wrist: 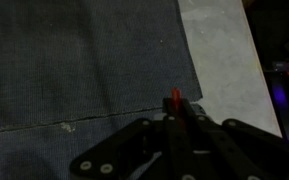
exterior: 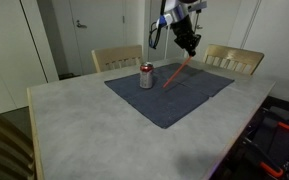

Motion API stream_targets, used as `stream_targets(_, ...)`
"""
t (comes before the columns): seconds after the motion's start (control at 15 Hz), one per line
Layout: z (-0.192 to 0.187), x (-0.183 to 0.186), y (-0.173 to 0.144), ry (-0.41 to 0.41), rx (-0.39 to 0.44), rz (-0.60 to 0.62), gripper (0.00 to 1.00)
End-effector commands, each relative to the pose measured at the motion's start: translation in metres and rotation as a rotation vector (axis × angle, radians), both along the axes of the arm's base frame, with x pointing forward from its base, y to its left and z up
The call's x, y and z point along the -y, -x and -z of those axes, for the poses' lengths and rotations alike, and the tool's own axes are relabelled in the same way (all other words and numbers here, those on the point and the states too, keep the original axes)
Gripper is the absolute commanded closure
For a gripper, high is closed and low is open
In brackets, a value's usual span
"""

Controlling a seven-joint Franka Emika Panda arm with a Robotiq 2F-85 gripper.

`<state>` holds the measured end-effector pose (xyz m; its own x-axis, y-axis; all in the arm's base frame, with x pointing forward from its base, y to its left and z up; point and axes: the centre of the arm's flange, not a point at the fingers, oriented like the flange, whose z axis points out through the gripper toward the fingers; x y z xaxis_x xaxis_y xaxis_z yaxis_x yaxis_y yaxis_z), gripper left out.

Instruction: Put the straw in the soda can

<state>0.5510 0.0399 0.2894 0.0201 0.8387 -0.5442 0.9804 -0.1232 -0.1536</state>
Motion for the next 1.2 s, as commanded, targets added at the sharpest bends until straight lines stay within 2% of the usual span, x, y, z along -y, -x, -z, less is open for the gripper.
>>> stream_targets(0.0,-0.028,-0.01,0.001,0.103,0.028,0.002,0.98)
stream_targets(0.47,-0.077,-0.032,0.01,0.281,0.131,0.001,0.98)
stream_targets(0.93,-0.102,-0.053,0.009,0.409,0.39,-0.061,0.98)
stream_targets(1.13,-0.101,-0.063,0.004,0.429,0.472,-0.086,0.98)
